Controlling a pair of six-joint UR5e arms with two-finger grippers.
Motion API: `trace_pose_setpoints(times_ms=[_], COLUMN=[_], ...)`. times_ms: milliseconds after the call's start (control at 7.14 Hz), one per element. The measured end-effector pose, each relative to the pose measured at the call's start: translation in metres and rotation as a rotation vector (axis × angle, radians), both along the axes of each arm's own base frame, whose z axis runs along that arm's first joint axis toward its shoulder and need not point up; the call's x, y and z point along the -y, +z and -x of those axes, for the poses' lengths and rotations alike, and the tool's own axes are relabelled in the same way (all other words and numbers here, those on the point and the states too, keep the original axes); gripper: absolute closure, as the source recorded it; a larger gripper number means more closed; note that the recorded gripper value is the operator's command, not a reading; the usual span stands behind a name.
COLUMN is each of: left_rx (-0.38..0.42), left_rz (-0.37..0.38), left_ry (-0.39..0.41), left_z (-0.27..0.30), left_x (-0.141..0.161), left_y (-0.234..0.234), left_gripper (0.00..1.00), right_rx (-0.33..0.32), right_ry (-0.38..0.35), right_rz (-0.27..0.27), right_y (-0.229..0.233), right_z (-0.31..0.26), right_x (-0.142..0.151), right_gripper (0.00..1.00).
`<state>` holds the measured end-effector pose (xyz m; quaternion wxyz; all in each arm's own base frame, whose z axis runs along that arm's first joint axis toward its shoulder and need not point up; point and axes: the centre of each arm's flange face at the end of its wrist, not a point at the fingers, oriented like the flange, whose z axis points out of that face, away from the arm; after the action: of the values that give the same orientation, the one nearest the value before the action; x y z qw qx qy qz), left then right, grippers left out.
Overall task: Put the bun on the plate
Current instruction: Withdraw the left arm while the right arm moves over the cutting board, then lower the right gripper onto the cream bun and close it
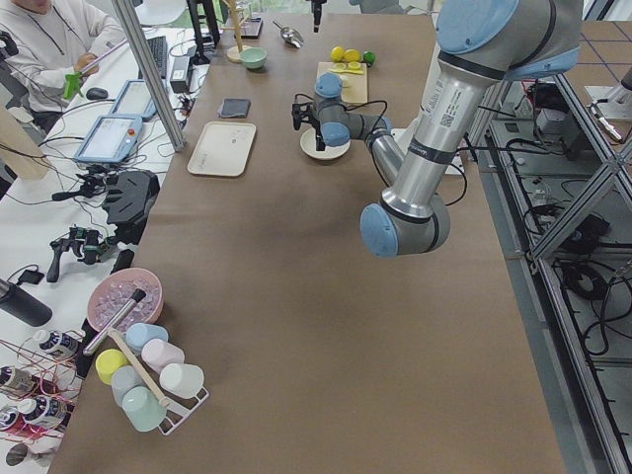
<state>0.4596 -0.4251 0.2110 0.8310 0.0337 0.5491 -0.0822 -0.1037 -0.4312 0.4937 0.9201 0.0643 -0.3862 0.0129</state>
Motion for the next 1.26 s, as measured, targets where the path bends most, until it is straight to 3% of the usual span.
trace_pose_setpoints(times_ms=[280,700,980,1260], left_rx=[0.104,0.355,0.466,0.487], left_rz=[-0.04,-0.176,-0.207,-0.228], left_ry=[0.009,0.114,0.193,0.214], left_z=[0.094,0.26,0.361,0.387], left_x=[0.063,0.137,0.156,0.149], left_y=[0.018,0.11,0.16,0.189], left_gripper=[0.03,0.02,0.02,0.02], right_rx=[-0.003,-0.007,-0.02,-0.031], right_ry=[0.027,0.044,0.034,0.038], right_rz=[0.033,0.064,0.059,0.054], right_y=[-0.032,-0.064,-0.064,-0.057], right_z=[0.06,0.145,0.182,0.213], right_x=[-0.009,-0.036,-0.06,-0.083], right_gripper=[0.01,0.0,0.0,0.0])
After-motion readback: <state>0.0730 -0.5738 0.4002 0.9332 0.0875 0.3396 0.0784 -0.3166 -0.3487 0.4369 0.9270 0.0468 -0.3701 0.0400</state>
